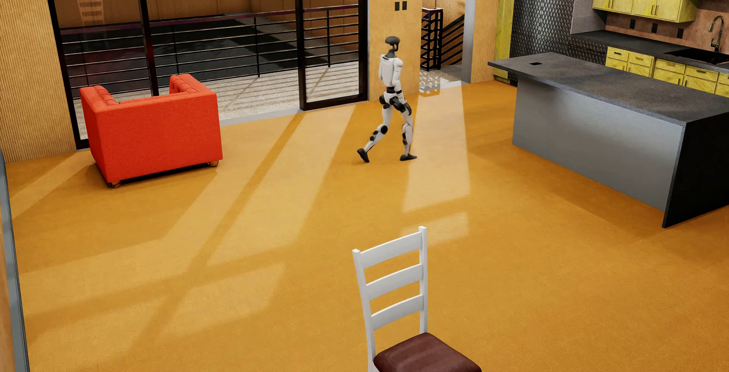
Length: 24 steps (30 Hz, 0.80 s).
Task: Move towards the counter
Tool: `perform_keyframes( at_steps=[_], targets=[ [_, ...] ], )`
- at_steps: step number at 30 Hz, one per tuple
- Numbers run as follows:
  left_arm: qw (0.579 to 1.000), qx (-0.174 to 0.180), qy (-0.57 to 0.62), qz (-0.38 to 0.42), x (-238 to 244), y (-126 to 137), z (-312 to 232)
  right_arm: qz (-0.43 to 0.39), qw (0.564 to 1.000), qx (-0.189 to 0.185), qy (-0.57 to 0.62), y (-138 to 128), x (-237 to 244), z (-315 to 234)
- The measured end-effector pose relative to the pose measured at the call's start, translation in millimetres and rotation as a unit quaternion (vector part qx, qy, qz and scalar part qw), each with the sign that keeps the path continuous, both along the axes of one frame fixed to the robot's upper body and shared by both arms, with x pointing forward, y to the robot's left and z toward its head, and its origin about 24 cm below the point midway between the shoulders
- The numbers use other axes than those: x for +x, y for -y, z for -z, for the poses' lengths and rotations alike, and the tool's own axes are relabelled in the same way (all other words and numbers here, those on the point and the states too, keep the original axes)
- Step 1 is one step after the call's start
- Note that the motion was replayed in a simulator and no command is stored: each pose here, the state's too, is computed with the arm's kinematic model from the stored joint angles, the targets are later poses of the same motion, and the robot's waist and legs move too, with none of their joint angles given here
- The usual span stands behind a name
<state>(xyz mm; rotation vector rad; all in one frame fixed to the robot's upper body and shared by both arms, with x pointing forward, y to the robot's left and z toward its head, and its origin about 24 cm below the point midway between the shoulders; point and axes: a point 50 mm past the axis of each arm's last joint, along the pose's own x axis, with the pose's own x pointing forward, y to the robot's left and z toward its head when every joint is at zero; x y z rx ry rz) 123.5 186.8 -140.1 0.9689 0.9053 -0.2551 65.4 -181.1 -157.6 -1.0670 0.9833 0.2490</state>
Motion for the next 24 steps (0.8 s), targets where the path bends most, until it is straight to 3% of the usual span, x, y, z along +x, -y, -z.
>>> perform_keyframes(
  at_steps=[3, 8, 14, 18, 22, 24],
  targets=[
    [0.993, 0.023, -0.031, 0.111, -11, -11, -2, -0.052, 0.998, 0.009, 0.014, -13, 19, 0],
    [0.996, 0.025, -0.002, -0.080, -34, -35, -7, -0.101, 0.988, 0.028, 0.117, -32, 89, -22],
    [0.998, 0.020, -0.051, -0.034, -41, -26, 0, -0.146, 0.957, 0.070, 0.242, -59, 146, -60],
    [0.997, 0.011, -0.051, -0.058, -43, -20, 2, -0.142, 0.963, 0.068, 0.219, -60, 135, -52],
    [0.995, -0.001, -0.063, -0.072, -43, -10, 7, -0.123, 0.989, 0.033, 0.077, -36, 86, -18],
    [0.996, -0.013, -0.049, -0.069, -31, -1, 6, -0.170, 0.985, 0.015, 0.013, -24, 70, -10]
  ],
)
